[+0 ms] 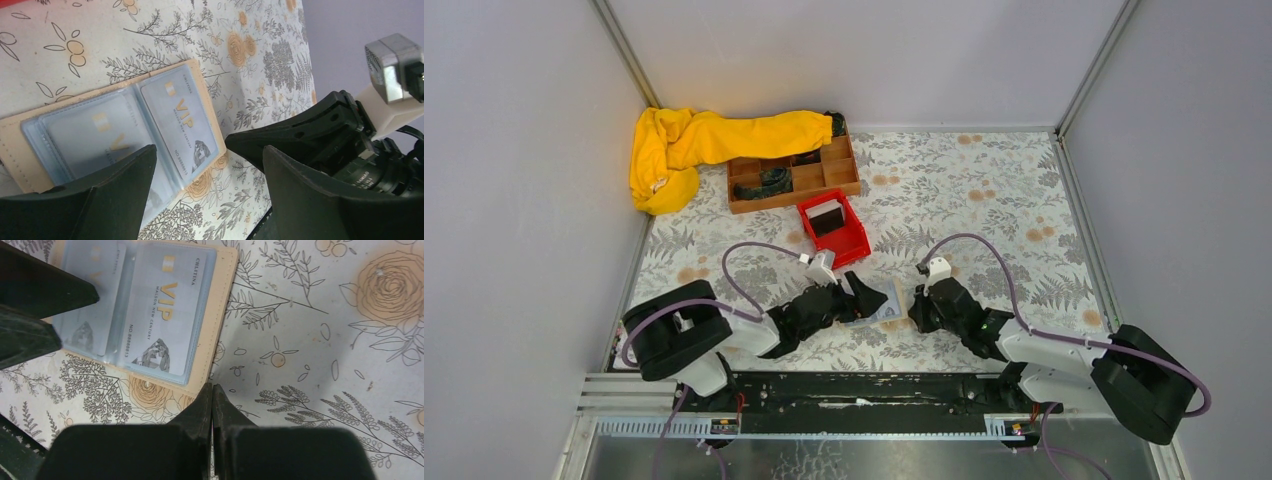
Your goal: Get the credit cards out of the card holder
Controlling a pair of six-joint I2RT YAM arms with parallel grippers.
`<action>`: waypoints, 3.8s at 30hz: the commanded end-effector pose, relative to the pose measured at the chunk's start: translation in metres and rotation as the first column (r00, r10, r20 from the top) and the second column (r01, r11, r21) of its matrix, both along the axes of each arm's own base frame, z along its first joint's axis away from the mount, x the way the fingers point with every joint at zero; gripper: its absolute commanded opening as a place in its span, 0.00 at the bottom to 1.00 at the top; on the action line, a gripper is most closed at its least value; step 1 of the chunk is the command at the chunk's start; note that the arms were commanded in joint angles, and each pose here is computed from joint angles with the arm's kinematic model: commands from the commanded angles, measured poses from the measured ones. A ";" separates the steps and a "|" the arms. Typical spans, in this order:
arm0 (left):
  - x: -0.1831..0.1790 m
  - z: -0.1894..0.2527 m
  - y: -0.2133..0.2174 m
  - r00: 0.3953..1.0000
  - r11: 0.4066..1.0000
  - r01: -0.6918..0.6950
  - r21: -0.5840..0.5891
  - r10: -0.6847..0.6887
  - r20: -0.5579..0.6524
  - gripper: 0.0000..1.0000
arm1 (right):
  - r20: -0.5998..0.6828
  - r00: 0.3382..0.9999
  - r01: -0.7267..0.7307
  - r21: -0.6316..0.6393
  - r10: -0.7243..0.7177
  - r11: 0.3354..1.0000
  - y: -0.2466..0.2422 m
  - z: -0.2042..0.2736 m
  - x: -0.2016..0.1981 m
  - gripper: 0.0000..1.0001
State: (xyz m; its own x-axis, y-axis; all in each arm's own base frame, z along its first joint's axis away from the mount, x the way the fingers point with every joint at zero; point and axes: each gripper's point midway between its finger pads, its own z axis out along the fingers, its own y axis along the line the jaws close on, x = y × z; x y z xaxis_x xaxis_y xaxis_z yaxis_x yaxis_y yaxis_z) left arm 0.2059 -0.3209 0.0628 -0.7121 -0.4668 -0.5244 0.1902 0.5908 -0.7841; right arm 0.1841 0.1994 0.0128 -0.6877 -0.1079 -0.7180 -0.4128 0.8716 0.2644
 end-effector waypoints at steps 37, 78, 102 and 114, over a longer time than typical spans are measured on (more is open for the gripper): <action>0.003 -0.009 -0.003 0.997 0.991 0.018 -0.133 -0.028 -0.071 0.84 | 0.055 0.997 -0.057 0.044 0.055 0.997 0.041 0.027 0.022 0.00; 0.005 -0.019 0.005 0.996 0.994 0.014 -0.107 -0.023 -0.084 0.83 | -0.033 0.996 -0.081 0.069 0.083 0.994 0.051 0.001 0.011 0.00; -0.001 -0.010 -0.016 0.987 0.976 0.159 -0.146 -0.161 0.000 0.75 | -0.042 0.995 -0.082 0.071 0.086 0.994 0.052 -0.003 0.011 0.00; -0.003 -0.012 -0.028 0.979 0.963 0.198 -0.181 -0.202 -0.007 0.62 | -0.044 0.995 -0.085 0.079 0.089 0.993 0.053 -0.003 0.011 0.00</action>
State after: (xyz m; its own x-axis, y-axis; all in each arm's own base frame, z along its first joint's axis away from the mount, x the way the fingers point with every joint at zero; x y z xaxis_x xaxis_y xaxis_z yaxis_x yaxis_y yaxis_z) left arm 0.2096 -0.3377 0.0464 -0.7915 -0.4384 -0.4259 0.2315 0.4298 -0.8727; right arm 0.2014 0.2519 0.0173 -0.6908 -0.1013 -0.7159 -0.4703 0.8150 0.3384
